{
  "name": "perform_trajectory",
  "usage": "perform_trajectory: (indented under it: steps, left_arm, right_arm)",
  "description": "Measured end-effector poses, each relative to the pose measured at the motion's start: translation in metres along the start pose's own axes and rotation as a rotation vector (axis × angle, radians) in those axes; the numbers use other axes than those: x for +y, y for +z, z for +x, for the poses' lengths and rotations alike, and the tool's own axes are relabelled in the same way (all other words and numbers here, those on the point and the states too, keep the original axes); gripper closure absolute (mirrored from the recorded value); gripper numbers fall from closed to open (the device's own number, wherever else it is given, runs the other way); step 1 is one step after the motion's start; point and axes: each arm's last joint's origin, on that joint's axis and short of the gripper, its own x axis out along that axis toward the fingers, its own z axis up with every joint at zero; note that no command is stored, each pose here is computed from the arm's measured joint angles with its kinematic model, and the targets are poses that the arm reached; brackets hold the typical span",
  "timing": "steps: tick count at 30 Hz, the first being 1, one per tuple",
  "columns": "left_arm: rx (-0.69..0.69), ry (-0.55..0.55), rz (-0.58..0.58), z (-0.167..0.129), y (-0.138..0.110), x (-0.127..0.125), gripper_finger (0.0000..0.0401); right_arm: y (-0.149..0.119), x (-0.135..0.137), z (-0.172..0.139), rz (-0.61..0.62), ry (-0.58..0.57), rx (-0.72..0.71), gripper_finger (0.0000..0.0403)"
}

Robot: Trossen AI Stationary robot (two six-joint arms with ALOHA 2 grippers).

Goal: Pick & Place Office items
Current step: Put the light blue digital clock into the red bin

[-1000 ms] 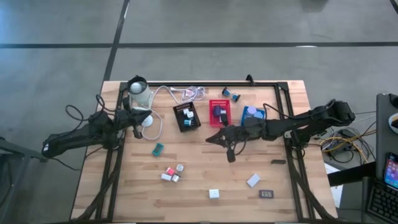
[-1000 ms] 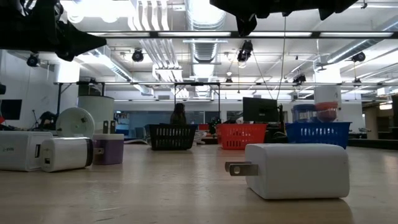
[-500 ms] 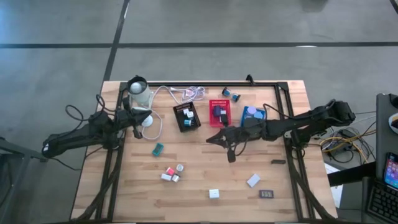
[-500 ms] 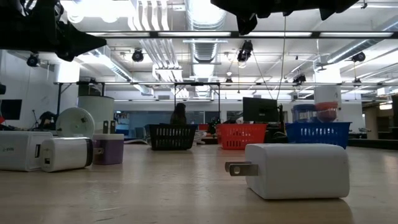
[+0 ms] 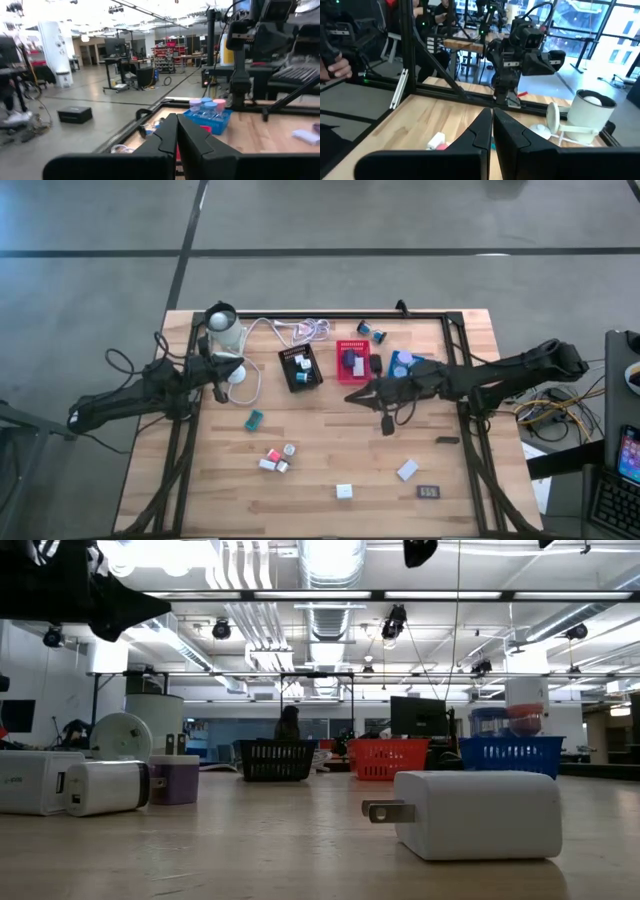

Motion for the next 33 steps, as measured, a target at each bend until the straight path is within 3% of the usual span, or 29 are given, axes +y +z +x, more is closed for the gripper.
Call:
perform_trajectory:
  steps: [10,16,25,33]
  left_arm:
    - [0.002,-0.01,-0.095,0.0,0.0,0.0,0.0387]
    - [-0.01,-0.021,-0.162,0.0,0.001,-0.001,0.0387]
    - [0.069,-0.098,-0.155,-0.002,0.003,-0.002,0.0388]
    - [0.155,-0.098,-0.148,-0.001,0.034,0.0,0.0397]
  right_arm:
    - [0.003,-0.001,-0.05,-0.052,-0.011,-0.064,0.0392]
    - [-0.02,0.001,-0.086,-0.05,-0.016,-0.094,0.0392]
    - [-0.063,0.003,-0.119,-0.034,-0.105,-0.157,0.0392]
    - [-0.083,0.004,-0.132,-0.051,-0.14,-0.19,0.0392]
